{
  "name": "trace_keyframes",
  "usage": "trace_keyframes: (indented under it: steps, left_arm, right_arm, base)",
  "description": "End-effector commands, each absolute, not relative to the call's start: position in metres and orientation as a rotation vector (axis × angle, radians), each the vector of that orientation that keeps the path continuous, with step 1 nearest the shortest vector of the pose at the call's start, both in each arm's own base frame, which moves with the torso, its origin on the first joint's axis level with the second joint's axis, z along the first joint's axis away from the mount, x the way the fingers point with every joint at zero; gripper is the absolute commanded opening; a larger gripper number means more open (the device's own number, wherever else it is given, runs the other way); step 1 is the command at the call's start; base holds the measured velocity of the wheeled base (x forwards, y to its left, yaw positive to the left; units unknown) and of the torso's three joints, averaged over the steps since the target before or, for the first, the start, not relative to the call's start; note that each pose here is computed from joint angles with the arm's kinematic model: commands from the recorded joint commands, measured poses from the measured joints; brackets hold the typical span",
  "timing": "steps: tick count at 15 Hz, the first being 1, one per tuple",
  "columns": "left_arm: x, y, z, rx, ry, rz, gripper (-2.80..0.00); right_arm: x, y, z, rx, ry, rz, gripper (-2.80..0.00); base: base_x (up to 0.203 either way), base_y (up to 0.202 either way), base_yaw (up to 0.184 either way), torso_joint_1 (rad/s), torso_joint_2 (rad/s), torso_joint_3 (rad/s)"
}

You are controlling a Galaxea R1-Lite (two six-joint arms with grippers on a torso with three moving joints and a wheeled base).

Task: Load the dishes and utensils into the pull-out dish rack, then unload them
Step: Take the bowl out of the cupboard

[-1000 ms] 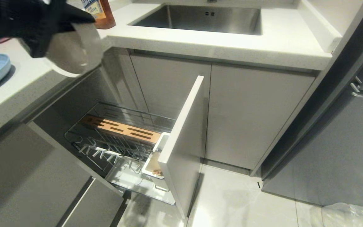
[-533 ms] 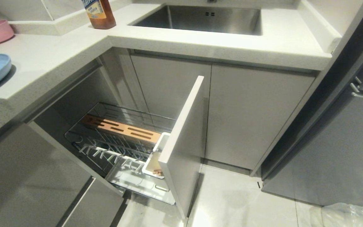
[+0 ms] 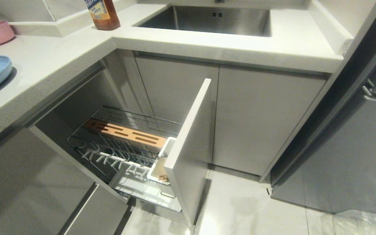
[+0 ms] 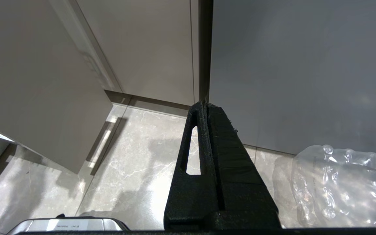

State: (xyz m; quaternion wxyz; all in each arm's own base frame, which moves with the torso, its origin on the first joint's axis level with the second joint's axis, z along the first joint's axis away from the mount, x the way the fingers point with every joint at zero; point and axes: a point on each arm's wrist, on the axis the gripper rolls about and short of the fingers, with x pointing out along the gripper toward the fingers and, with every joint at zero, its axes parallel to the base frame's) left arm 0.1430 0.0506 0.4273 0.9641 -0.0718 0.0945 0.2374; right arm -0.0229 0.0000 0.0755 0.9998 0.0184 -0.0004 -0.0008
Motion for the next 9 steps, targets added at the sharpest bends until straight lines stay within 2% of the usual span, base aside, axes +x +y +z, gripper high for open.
trace_keyframes:
  steps: [1,3,9]
  left_arm:
    - [0.166,0.062,0.416,-0.109,0.284,0.497,-2.8]
    - [0.175,0.073,0.408,-0.054,0.356,0.522,-2.8]
    - [0.195,0.081,0.398,-0.044,0.406,0.525,-2.8]
  right_arm:
    - [-0.023,0.0,0.075,0.037,0.0,-0.002,-2.8]
    - [-0.023,0.0,0.075,0.037,0.0,-0.002,-2.8]
    - [-0.023,0.0,0.075,0.037,0.0,-0.002,-2.8]
  base:
    - [0.0,0.0,0.0,0.0,0.0,0.0]
    - [0.0,0.0,0.0,0.0,0.0,0.0]
    - [0.0,0.0,0.0,0.0,0.0,0.0]
